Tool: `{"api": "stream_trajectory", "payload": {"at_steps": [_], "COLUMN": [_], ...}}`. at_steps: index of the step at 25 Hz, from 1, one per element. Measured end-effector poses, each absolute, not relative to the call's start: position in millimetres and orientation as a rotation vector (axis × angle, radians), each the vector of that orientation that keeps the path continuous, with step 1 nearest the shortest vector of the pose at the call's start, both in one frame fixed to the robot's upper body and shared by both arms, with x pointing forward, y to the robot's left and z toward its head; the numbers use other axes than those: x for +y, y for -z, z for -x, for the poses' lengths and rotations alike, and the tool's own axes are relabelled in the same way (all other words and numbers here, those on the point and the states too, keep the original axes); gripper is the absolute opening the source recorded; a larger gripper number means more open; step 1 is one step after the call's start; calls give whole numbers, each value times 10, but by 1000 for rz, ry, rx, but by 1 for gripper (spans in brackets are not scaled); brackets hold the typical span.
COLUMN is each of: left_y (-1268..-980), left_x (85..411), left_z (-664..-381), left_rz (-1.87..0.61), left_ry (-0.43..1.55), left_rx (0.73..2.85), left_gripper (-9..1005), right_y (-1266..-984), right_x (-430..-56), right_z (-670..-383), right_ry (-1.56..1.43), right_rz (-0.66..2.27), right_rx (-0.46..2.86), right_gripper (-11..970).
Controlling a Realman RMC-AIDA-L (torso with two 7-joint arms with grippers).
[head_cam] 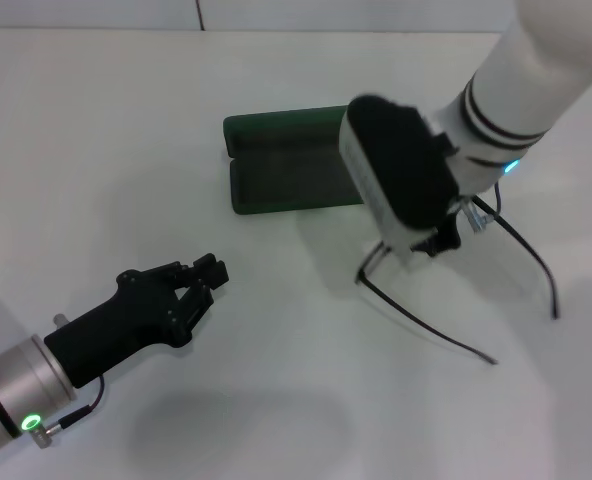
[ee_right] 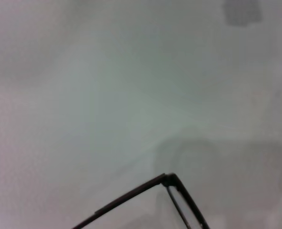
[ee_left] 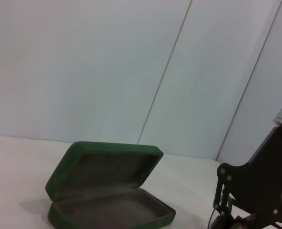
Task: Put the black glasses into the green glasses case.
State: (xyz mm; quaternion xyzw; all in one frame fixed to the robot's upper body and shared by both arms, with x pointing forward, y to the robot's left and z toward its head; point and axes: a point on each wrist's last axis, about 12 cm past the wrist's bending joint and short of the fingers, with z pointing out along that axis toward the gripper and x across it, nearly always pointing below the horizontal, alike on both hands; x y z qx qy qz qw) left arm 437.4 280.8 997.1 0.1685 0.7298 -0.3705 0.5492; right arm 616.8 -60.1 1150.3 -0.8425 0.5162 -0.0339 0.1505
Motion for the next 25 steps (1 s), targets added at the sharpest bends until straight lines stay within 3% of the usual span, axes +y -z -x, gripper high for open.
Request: {"api": "stream_trajectory", "payload": {"at_steps": [9, 14, 25], "left_y": [-10019, -10077, -10342], "left_x": [2806, 2780, 2700], "left_z": [-4365, -4361, -4402], "left_rz": [-389, -394, -378], "left_ry": [905, 939, 1086], "left_rx": [1689, 1639, 1431], "left_gripper": [101, 100, 99], "right_y": [-11938, -12093, -11864], "right_x": [-1094, -1443, -2122], "right_z": [-6369, -6338, -5870], "right_ry": [-343, -600, -901], "right_rz": [1943, 1713, 1391], "right_rx": [1785, 1835, 1721], "right_gripper": [114, 110, 110]}}
